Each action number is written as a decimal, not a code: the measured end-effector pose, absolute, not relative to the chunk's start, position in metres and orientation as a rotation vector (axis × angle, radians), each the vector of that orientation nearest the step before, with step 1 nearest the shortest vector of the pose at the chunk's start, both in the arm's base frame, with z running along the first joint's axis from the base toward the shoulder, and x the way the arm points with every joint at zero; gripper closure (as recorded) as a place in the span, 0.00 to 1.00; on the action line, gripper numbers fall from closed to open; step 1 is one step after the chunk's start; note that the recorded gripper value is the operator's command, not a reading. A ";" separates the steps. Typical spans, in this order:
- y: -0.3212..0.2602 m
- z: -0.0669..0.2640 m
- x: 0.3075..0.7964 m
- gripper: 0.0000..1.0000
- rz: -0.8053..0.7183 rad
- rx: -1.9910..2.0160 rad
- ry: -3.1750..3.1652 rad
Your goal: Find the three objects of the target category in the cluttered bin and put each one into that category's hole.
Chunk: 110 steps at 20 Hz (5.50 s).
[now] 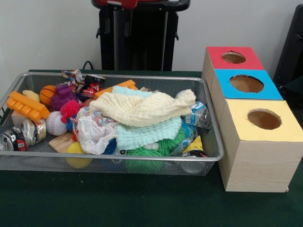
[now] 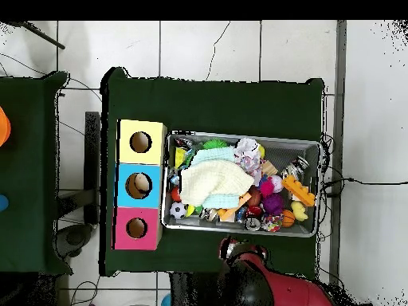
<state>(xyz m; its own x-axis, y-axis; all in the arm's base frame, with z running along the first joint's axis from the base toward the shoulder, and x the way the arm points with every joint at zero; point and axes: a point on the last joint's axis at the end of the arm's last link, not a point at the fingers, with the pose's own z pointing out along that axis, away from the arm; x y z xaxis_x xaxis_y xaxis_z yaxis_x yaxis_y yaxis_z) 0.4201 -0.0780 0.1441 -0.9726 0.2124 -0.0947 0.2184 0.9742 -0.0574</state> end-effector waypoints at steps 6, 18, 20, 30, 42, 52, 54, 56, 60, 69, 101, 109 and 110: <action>-0.074 0.139 0.434 0.00 -0.100 0.299 3.029; -0.066 0.119 0.479 0.00 -0.089 0.221 3.012; -0.067 0.115 0.488 0.00 -0.089 0.216 3.005; -0.066 0.087 0.529 0.00 -0.079 0.177 2.990; -0.052 0.035 0.561 0.00 -0.075 0.119 2.994; -0.053 -0.008 0.569 0.00 -0.079 0.111 2.965; -0.054 -0.014 0.570 0.00 -0.080 0.113 2.962; -0.057 -0.023 0.569 0.00 -0.083 0.117 2.961; -0.062 -0.027 0.573 0.00 -0.103 0.115 2.953; -0.061 -0.031 0.580 1.00 -0.132 0.092 2.944; -0.154 0.152 0.626 1.00 -0.102 0.407 2.953; -0.176 0.159 0.629 1.00 -0.074 0.436 2.924; -0.178 0.159 0.629 1.00 -0.073 0.433 2.922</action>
